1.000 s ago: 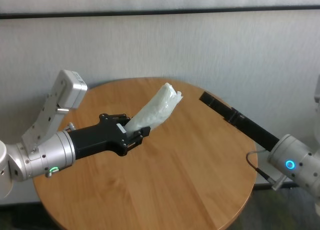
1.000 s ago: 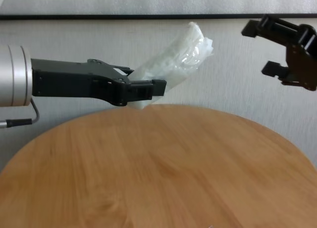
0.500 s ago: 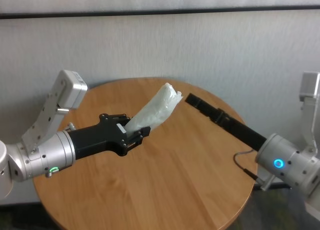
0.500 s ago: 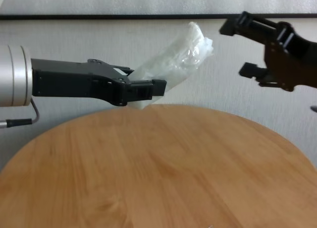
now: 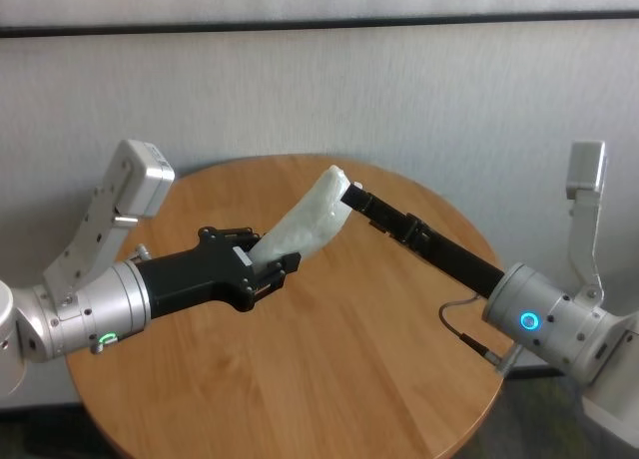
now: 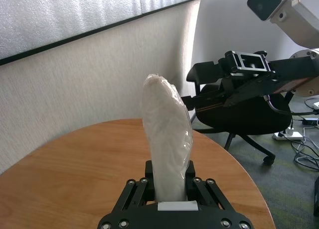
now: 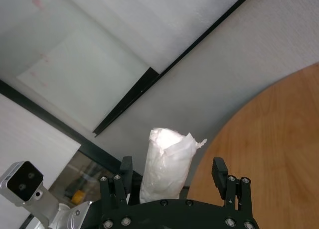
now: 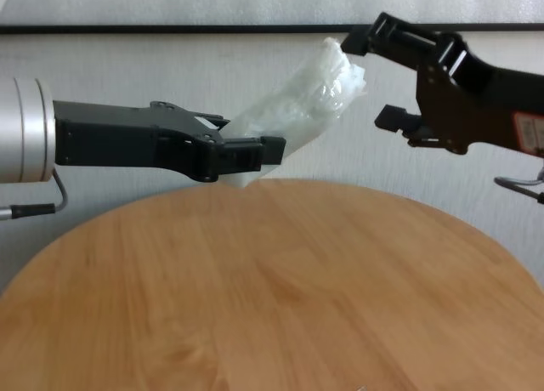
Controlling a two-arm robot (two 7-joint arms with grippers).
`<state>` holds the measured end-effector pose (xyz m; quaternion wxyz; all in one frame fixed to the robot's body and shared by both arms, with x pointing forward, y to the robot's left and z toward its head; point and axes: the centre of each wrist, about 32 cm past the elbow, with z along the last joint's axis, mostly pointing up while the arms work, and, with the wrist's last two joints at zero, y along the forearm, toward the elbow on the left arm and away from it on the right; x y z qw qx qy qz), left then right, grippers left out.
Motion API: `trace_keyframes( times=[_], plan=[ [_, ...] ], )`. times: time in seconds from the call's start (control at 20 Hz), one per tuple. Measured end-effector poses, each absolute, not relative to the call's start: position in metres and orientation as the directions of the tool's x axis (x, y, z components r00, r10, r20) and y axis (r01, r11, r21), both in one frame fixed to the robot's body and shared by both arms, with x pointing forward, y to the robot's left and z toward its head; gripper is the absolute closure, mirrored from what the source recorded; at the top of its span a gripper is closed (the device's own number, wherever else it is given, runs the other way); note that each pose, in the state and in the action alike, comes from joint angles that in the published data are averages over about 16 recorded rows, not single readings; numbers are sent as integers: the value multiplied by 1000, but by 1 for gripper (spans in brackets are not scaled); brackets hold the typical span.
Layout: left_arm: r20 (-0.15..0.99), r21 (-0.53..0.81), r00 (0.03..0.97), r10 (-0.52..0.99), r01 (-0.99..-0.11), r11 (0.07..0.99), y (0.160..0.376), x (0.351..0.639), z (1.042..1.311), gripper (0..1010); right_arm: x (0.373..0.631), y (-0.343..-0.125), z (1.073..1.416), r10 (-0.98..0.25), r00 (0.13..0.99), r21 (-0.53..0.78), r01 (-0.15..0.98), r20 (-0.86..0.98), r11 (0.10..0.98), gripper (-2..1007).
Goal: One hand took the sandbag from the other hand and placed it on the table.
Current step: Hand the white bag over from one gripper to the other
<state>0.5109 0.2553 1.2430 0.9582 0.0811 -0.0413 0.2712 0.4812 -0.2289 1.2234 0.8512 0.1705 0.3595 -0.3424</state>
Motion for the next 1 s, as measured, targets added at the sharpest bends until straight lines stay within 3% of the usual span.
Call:
trace_keyframes(
  times=[1.0],
  plan=[
    [123,133,849,513,-526,840,255,511,1243,652,499,-213,1220,-434,511,30,671,-742,741,3]
  ],
)
